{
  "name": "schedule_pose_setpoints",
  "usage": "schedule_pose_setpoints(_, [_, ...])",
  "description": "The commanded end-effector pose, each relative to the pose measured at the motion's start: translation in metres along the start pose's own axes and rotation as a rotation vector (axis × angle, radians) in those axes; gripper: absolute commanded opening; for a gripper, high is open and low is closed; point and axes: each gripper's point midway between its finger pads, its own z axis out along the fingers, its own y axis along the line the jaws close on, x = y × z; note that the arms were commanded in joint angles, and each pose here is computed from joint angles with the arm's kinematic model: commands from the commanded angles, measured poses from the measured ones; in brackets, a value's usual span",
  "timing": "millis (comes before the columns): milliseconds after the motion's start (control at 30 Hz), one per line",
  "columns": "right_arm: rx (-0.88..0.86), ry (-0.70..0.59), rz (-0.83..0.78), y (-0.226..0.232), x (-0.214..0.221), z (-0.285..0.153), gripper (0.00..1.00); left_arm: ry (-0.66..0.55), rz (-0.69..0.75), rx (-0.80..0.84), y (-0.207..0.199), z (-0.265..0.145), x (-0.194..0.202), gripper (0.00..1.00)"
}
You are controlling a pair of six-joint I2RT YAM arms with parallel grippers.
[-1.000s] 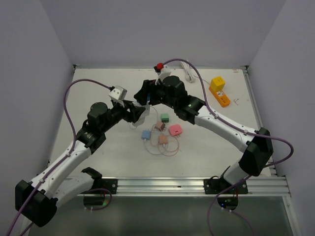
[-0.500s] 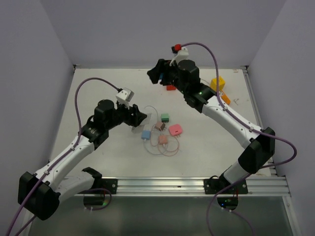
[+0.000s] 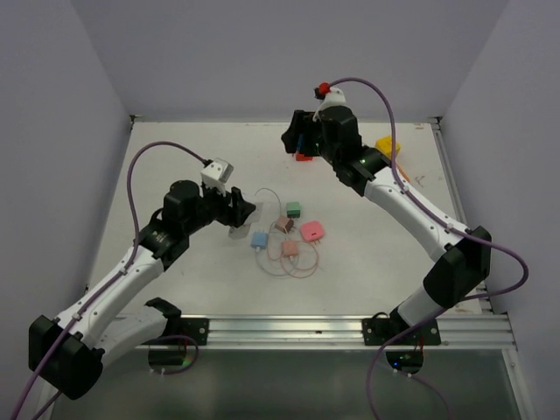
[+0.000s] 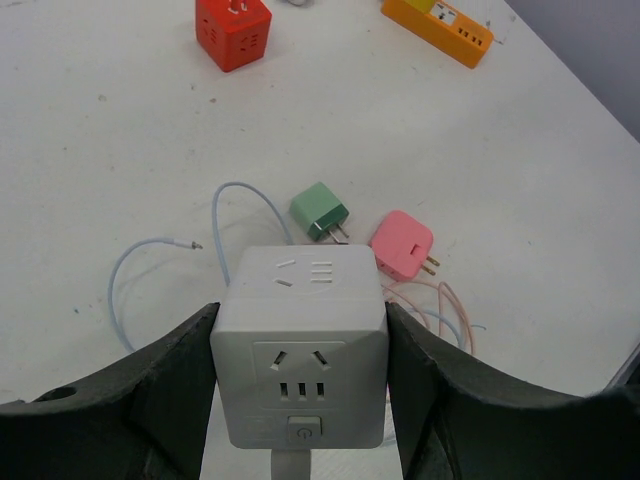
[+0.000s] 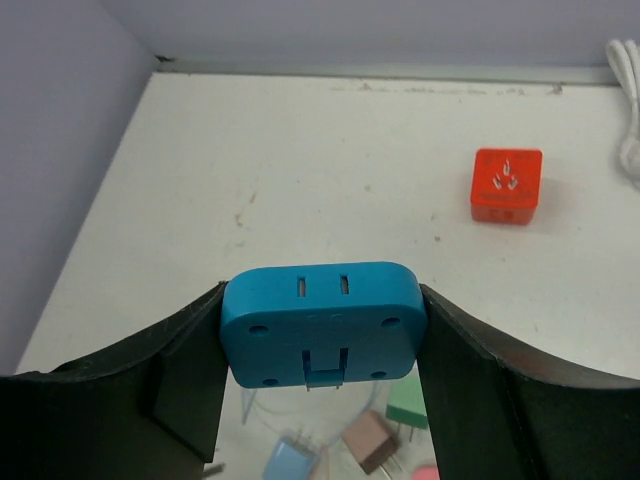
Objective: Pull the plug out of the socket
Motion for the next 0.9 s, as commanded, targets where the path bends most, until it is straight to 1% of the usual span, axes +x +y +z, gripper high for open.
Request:
schedule_pose_setpoints(0, [0.134,0.254,-0.06,-0.046,0.078,-0.001,0.05,-0.107,0.005,-0.084,0.011,-0.009,-0.027,0.0])
schedule_pose_setpoints(67, [0.177,0.344,-0.089,-0.065,0.107,-0.004,0.06,-0.121,-0.007,-0.128,0.018,-0.013,-0.029,0.0])
schedule_pose_setpoints(200, [0.239,0.587,-0.163,-0.103,0.174,-0.011,0.09,-0.145,-0.044,-0.291,0.046,-0.022,-0.032,0.0])
schedule_pose_setpoints(333, [0.286,0.735,-0.184,-0.131,0.224,-0.017,0.12,-0.169,-0.081,-0.348,0.057,-0.028,-0.035,0.0])
schedule_pose_setpoints(433, [0.285,0.801,-0.177,-0.137,0.247,-0.012,0.16,-0.177,-0.091,-0.367,0.062,-0.03,-0.036,0.0])
schedule_pose_setpoints(567, [0.291,0.856,-0.183,-0.142,0.264,0.001,0.27,-0.175,-0.094,-0.371,0.064,-0.03,-0.035,0.0])
schedule_pose_setpoints(700, [0.295,0.861,-0.187,-0.142,0.265,0.011,0.45,-0.177,-0.093,-0.376,0.065,-0.03,-0.036,0.0])
schedule_pose_setpoints(733, [0.291,0.848,-0.188,-0.14,0.26,0.014,0.52,-0.177,-0.094,-0.376,0.066,-0.031,-0.036,0.0])
schedule_pose_setpoints(800, [0.284,0.828,-0.191,-0.137,0.252,0.016,0.6,-0.175,-0.096,-0.378,0.066,-0.031,-0.035,0.0])
schedule_pose_setpoints(833, [0.278,0.818,-0.195,-0.135,0.248,0.017,0.67,-0.18,-0.096,-0.38,0.066,-0.032,-0.037,0.0])
schedule_pose_setpoints(867, [0.267,0.787,-0.193,-0.131,0.238,0.018,0.71,-0.179,-0.098,-0.379,0.066,-0.031,-0.037,0.0])
